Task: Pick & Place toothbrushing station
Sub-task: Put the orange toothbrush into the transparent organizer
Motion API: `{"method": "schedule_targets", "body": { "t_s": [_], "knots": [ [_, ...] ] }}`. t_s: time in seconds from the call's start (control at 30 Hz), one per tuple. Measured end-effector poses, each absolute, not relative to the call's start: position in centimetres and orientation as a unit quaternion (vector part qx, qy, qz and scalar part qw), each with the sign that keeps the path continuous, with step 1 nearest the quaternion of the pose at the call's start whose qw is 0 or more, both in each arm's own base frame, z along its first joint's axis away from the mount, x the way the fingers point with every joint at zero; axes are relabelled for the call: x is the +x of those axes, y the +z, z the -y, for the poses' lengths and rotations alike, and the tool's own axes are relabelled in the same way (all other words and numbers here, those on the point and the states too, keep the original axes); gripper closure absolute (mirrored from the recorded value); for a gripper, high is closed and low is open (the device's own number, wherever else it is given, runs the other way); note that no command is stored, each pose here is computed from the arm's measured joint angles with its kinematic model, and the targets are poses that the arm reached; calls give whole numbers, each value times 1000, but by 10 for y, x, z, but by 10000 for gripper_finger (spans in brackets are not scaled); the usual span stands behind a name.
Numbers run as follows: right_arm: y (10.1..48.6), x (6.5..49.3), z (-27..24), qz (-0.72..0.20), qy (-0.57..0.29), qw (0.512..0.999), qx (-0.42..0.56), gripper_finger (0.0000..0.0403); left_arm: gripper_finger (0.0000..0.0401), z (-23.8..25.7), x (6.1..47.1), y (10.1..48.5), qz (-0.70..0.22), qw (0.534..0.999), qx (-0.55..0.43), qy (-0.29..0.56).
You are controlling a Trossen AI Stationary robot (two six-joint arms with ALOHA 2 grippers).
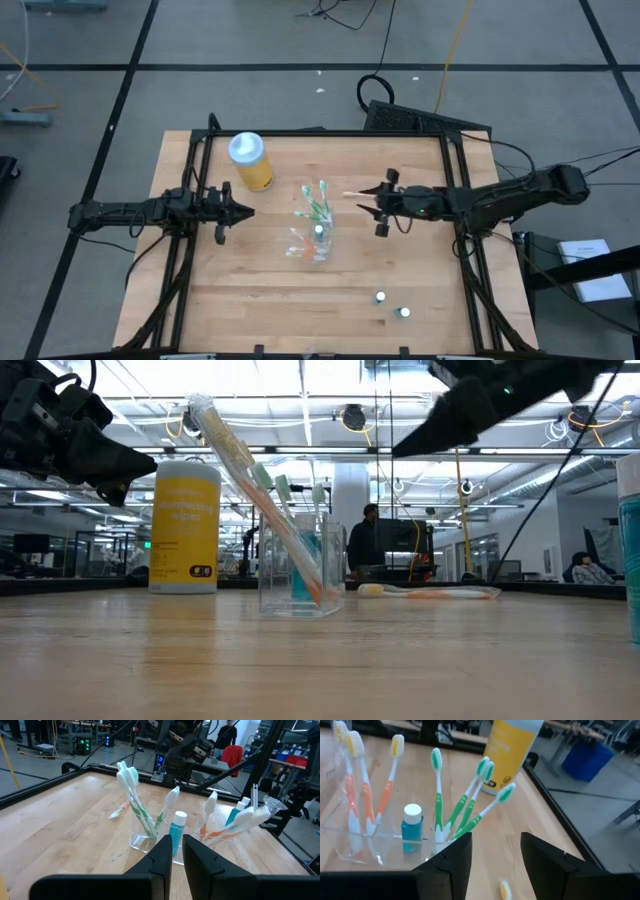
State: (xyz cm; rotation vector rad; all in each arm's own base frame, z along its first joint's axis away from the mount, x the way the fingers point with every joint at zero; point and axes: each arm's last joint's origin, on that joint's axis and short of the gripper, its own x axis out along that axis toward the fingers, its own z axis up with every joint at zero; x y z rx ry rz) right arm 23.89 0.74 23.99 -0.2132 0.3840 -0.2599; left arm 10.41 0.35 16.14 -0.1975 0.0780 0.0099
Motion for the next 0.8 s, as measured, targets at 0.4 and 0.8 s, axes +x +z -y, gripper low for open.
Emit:
{"method": "schedule_targets", "body": {
  "t_s": [0.4,0.8],
  "knots": [
    [199,199,-5,-79,-100,987,-93,243,352,-3,104,161,-39,994,-98,5],
    [187,212,48,-164,-155,974,-12,237,352,-3,104,161,-39,994,-99,5]
  ]
}}
